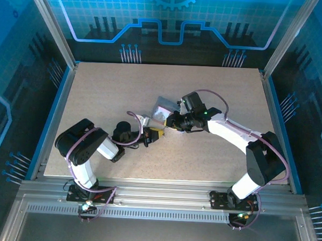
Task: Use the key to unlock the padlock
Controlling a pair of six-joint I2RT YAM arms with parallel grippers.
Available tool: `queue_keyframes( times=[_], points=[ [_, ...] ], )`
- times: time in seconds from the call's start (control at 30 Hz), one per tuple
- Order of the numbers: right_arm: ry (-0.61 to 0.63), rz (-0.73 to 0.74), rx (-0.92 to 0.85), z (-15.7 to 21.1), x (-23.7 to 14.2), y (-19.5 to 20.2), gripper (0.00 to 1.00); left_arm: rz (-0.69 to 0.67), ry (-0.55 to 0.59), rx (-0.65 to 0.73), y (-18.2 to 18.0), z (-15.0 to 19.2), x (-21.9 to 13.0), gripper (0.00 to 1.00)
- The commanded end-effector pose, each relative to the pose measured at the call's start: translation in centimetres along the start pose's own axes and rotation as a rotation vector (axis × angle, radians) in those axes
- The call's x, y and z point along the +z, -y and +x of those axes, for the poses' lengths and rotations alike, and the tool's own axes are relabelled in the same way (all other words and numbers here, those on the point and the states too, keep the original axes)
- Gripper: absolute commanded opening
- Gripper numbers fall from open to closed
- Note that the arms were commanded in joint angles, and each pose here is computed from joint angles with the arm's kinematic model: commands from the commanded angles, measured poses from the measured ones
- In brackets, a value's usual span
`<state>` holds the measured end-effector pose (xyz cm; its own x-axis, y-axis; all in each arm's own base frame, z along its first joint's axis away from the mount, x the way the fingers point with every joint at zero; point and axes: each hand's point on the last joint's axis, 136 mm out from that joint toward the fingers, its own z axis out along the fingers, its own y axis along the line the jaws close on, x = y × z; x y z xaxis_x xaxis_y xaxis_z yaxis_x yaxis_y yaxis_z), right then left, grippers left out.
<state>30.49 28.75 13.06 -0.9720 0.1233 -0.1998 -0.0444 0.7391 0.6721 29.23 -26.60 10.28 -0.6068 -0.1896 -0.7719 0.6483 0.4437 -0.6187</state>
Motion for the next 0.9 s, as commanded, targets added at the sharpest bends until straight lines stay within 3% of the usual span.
queue_keyframes(
  times=[0.0,0.87],
  points=[
    [-0.038,-0.092,-0.006,0.8,-0.2,-1.7,0.0,0.057,0.108,0.071,2.4,-3.2,-0.1,0.0],
    [-0.035,-0.09,0.036,0.6,-1.1,-1.3,0.0,-0.043,0.1,0.071,0.0,-1.7,-0.4,0.0]
  ],
)
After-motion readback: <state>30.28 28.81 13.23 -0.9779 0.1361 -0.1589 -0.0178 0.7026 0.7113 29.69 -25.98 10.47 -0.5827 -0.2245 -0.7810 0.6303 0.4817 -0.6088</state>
